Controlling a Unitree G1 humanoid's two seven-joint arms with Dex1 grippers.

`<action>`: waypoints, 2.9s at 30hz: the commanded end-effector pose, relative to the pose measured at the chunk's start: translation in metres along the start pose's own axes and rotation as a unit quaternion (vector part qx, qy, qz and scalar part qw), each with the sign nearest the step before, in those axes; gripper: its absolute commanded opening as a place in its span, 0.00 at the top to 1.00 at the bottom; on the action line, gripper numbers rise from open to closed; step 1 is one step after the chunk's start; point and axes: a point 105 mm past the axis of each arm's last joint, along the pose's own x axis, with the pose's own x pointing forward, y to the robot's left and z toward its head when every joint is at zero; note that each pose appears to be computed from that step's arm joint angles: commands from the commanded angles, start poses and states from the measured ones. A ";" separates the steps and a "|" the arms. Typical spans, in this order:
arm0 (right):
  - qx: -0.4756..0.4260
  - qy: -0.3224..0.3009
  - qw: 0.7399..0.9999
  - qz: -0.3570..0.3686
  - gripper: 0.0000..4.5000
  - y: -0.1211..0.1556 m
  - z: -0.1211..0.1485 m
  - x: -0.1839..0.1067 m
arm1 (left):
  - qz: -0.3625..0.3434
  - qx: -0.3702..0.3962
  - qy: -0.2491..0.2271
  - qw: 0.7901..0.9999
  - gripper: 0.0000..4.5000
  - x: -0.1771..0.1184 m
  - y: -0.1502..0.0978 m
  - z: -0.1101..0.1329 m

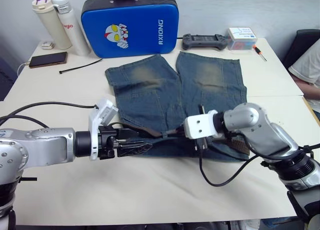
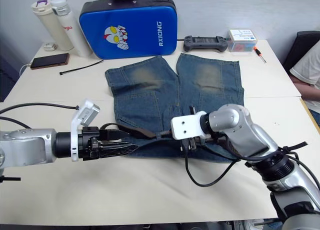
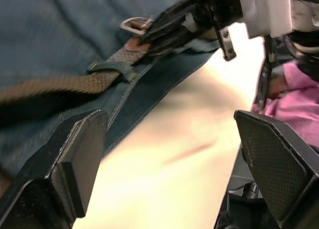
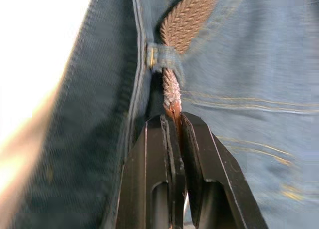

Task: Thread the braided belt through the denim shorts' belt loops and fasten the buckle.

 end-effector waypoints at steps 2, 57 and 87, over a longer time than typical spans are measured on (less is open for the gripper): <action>-0.173 -0.032 0.982 -0.073 1.00 -0.038 0.034 -0.029 | -0.025 0.036 -0.003 0.999 0.01 0.000 0.000 0.016; 0.003 0.074 0.995 -0.060 1.00 -0.049 -0.042 -0.138 | 0.008 0.334 -0.069 0.940 0.01 0.076 0.019 0.092; 0.169 -0.027 0.981 -0.093 0.91 -0.058 -0.007 -0.123 | 0.017 0.375 -0.081 0.924 1.00 0.138 0.022 0.104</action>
